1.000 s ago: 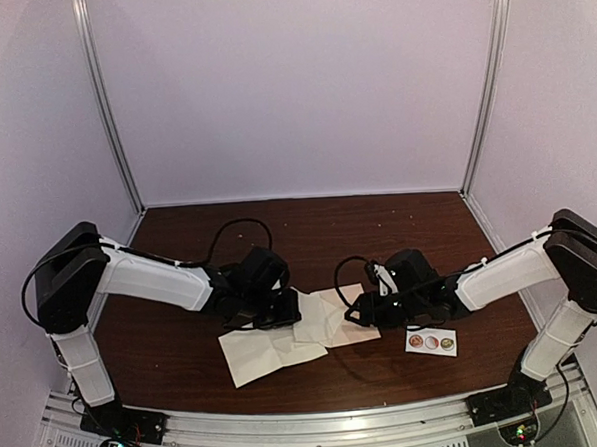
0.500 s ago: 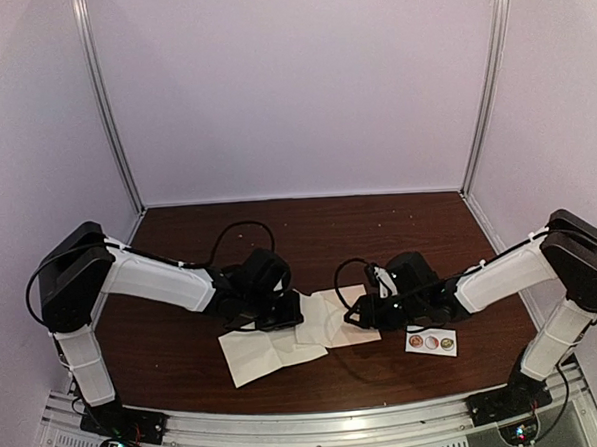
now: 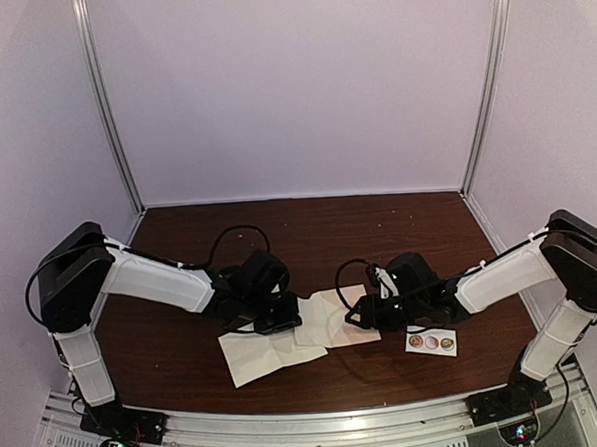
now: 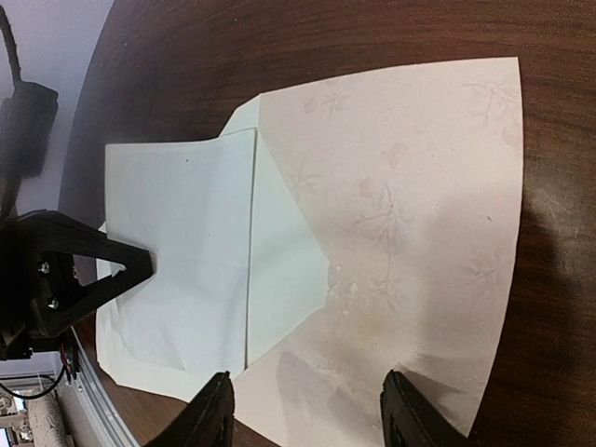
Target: Place the letter into the envelope and seal it
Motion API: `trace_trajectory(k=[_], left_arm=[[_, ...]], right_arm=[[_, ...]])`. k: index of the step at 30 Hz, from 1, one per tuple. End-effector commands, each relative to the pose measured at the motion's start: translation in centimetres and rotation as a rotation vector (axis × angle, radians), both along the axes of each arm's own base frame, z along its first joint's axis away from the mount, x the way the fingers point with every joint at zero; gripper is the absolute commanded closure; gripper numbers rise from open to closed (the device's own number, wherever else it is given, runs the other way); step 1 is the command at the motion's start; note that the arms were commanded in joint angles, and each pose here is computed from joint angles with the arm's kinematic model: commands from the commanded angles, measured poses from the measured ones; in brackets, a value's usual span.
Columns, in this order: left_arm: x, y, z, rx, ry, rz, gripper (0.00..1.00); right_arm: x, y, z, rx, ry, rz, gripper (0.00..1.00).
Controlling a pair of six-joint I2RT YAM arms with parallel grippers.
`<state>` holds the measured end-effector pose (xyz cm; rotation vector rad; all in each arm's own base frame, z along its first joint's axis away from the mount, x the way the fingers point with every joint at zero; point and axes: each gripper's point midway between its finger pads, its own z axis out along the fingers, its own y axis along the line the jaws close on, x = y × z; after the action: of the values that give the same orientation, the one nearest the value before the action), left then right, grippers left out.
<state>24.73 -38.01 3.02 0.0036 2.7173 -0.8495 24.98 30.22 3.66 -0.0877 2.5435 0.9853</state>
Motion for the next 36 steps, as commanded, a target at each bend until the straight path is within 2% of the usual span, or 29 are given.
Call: trace_trajectory(k=[1,22,36], left_arm=[[0.0,0.1,1.4,-0.034,0.016,0.019,1.0],[1.3,-2.1,0.8,-0.031,0.043,-0.044,1.0],[1.6,-4.2,1.0,-0.094,0.03,-0.1,1.0]], right_arm=[[0.2,-0.8,-0.6,-0.036,-0.015,-0.023,0.45],[-0.6,0.0,-0.3,-0.004,-0.039,0.029,0.45],[-0.5,0.5,0.0,0.018,-0.048,0.038,0.44]])
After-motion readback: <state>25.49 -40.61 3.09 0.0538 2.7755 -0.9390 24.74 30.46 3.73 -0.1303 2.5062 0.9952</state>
